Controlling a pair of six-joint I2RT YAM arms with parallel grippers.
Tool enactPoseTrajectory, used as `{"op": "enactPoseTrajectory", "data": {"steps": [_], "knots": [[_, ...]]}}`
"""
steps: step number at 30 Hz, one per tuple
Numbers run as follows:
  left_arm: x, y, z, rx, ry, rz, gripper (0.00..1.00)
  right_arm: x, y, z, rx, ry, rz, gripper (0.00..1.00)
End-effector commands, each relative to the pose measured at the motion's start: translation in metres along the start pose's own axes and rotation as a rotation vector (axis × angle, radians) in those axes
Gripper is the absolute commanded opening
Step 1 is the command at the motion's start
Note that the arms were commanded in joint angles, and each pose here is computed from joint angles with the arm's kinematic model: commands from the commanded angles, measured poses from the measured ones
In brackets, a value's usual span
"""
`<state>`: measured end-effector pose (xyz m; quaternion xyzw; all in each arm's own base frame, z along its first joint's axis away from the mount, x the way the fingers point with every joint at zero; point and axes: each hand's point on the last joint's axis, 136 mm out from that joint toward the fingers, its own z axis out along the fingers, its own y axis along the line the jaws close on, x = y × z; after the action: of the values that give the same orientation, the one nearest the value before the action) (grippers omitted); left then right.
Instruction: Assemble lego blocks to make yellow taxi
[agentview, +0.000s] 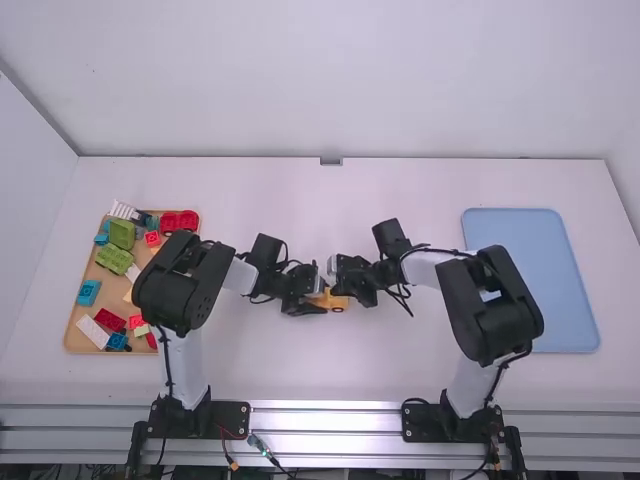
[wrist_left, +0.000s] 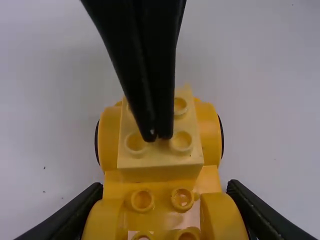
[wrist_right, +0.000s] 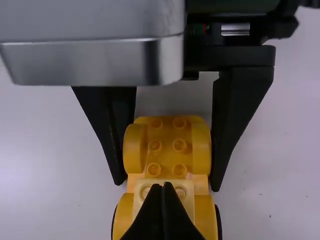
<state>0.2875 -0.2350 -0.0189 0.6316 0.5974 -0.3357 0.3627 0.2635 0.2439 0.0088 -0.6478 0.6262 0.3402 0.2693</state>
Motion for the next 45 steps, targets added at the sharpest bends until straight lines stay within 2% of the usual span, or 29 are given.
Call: {"op": "enactPoseTrajectory", "data": {"steps": [1, 6, 8, 9, 11, 12, 16, 18, 23, 24, 27, 28, 37, 45], "knots": [[0.019, -0.009, 0.005, 0.007, 0.067, -0.025, 0.36, 0.007, -0.002, 0.001, 0.005, 0.035, -0.044, 0.00], [0.019, -0.009, 0.005, 0.006, 0.069, -0.025, 0.38, -0.037, -0.025, -0.027, 0.090, -0.052, -0.185, 0.00], [0.019, -0.009, 0.006, 0.004, 0.068, -0.022, 0.39, -0.046, -0.031, -0.036, 0.119, -0.057, -0.196, 0.00], [0.019, -0.008, 0.006, 0.003, 0.067, -0.019, 0.39, -0.051, -0.039, -0.045, 0.153, -0.058, -0.191, 0.06], [0.018, -0.007, 0.005, -0.002, 0.064, -0.014, 0.40, -0.053, -0.051, -0.058, 0.207, -0.045, -0.159, 0.53], [0.018, -0.006, 0.006, -0.003, 0.064, -0.011, 0.41, -0.052, -0.057, -0.065, 0.237, -0.034, -0.127, 0.99], [0.016, -0.004, 0.006, -0.011, 0.056, 0.003, 0.44, -0.040, -0.079, -0.087, 0.351, 0.018, 0.039, 0.99], [0.015, -0.002, 0.006, -0.017, 0.053, 0.010, 0.49, -0.029, -0.087, -0.098, 0.398, 0.040, 0.115, 0.99], [0.013, 0.000, 0.006, -0.025, 0.048, 0.024, 0.66, -0.019, -0.092, -0.109, 0.428, 0.039, 0.182, 0.99], [0.013, 0.001, 0.005, -0.028, 0.047, 0.025, 0.71, -0.017, -0.093, -0.111, 0.432, 0.037, 0.186, 0.99], [0.011, 0.005, 0.005, -0.042, 0.039, -0.002, 0.97, -0.016, -0.096, -0.116, 0.446, 0.032, 0.185, 0.99], [0.009, 0.008, 0.005, -0.052, 0.032, -0.033, 0.99, -0.016, -0.098, -0.117, 0.455, 0.029, 0.180, 0.99], [-0.015, 0.019, -0.013, -0.081, -0.038, -0.084, 0.99, -0.026, -0.106, -0.117, 0.484, 0.015, 0.125, 0.99], [-0.046, 0.033, -0.077, -0.190, -0.028, -0.126, 0.99, -0.028, -0.117, -0.121, 0.542, 0.012, 0.160, 0.99]]}}
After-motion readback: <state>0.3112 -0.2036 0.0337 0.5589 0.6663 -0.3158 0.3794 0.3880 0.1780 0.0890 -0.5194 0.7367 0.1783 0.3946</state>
